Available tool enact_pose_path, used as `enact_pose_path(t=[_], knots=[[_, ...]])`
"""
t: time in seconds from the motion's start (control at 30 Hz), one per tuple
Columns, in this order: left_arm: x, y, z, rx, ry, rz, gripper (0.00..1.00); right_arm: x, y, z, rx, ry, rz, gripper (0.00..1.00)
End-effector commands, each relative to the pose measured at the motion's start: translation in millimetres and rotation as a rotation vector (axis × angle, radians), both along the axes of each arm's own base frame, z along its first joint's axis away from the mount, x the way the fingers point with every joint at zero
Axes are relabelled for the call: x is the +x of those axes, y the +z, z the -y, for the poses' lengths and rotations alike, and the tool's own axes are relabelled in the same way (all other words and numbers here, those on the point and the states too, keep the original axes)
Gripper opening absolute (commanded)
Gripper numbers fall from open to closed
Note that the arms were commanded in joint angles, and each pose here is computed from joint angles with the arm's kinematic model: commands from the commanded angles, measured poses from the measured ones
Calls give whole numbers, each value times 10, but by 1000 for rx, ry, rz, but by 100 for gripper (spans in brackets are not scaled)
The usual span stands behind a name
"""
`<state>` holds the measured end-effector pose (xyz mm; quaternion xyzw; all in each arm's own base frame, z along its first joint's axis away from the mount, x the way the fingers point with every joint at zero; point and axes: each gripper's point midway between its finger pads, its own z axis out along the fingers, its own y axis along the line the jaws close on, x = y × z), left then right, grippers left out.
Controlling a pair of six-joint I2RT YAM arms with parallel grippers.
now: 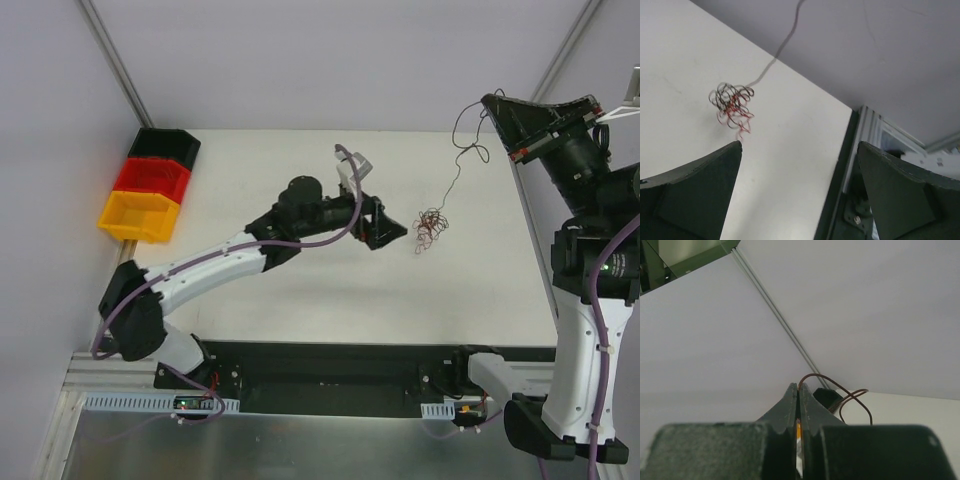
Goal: Untangle the cables
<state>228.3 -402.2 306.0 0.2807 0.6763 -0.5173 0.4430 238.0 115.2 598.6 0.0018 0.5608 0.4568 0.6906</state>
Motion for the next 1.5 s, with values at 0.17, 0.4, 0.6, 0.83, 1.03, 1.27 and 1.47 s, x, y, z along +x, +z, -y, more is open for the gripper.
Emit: enact_pose_path(t=[0.17,0.4,0.6,0.83,1.03,1.27,1.47], knots=[[627,-24,1272,-64,80,157,99,-382,440,-92,131,118,91,0],[827,-819,1758,36,39,23,58,-697,898,-69,211,151,176,1],[1114,-1700,1491,281,139,-45,41,-1072,1523,-35,239,162,316,0],[1212,-1832,1027,388,169,-41,41,-1083,1643,8,224,123,382,1],[1027,-1358,612,356,145,-71,72,-618,1064,11,175,69,247,0],[475,-491,153,189,3,-110,89,-402,592,-86,113,95,144,1],[236,-2,-563,124,75,-105,89,-517,487,-385,152,242,145,0]])
